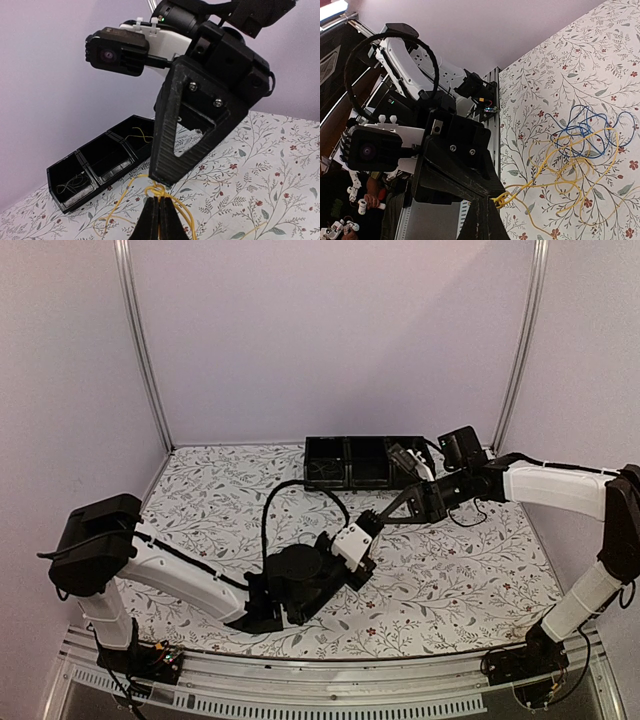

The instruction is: Untangle the cables

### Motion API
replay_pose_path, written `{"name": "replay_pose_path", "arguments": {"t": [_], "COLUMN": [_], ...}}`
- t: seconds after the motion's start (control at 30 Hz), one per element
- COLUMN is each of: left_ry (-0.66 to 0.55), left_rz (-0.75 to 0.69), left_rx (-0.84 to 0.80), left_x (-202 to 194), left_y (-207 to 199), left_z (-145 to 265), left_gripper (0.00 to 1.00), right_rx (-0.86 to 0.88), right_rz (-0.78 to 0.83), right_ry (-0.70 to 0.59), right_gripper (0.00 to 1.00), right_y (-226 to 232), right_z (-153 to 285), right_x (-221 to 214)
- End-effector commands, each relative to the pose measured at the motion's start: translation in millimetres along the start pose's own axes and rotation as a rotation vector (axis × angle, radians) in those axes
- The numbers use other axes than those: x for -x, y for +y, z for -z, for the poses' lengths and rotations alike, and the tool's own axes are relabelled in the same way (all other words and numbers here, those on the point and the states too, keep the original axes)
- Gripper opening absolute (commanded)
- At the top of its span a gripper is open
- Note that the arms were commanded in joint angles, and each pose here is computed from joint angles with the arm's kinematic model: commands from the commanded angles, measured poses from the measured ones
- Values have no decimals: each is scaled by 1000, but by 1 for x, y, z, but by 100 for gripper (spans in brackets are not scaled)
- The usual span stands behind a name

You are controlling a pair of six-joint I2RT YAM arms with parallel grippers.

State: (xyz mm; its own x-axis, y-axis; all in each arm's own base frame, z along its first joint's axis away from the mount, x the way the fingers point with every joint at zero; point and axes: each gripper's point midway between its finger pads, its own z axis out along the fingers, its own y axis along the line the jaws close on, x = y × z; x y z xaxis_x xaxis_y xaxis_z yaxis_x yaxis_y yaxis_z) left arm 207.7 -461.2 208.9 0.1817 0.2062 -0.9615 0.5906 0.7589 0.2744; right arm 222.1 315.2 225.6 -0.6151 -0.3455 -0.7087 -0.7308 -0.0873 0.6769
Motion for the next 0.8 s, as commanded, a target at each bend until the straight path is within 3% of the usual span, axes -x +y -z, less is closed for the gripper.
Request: {"name": "replay_pose_path", "arguments": {"t": [0.0,0.33,0.43,0.47,0.6,0.77], "left_ry": [-20,-23,-22,-22,-26,-27], "left_rz": [57,54,45,40,22,3], "left_rx": [19,20,17,12,-14,-53], "left_x": [9,11,10,9,8,7], "left_y": [10,11,12,11,7,-3], "left_z": [-7,-8,-5,-4,-3,-5], "left_gripper": [0,0,0,0,0,0], "right_rx": [-9,-85,-131,-134,-36,63], "right_rz": [81,54,-21,-38,-86,-131], "right_ry": [2,-40,-67,-64,-41,-5], "right_gripper": [0,2,30,36,48,51], "right_y": [14,0,-14,-17,-11,-2], "right_z": [-6,11,25,25,20,8], "right_x": [1,14,19,17,8,3]}}
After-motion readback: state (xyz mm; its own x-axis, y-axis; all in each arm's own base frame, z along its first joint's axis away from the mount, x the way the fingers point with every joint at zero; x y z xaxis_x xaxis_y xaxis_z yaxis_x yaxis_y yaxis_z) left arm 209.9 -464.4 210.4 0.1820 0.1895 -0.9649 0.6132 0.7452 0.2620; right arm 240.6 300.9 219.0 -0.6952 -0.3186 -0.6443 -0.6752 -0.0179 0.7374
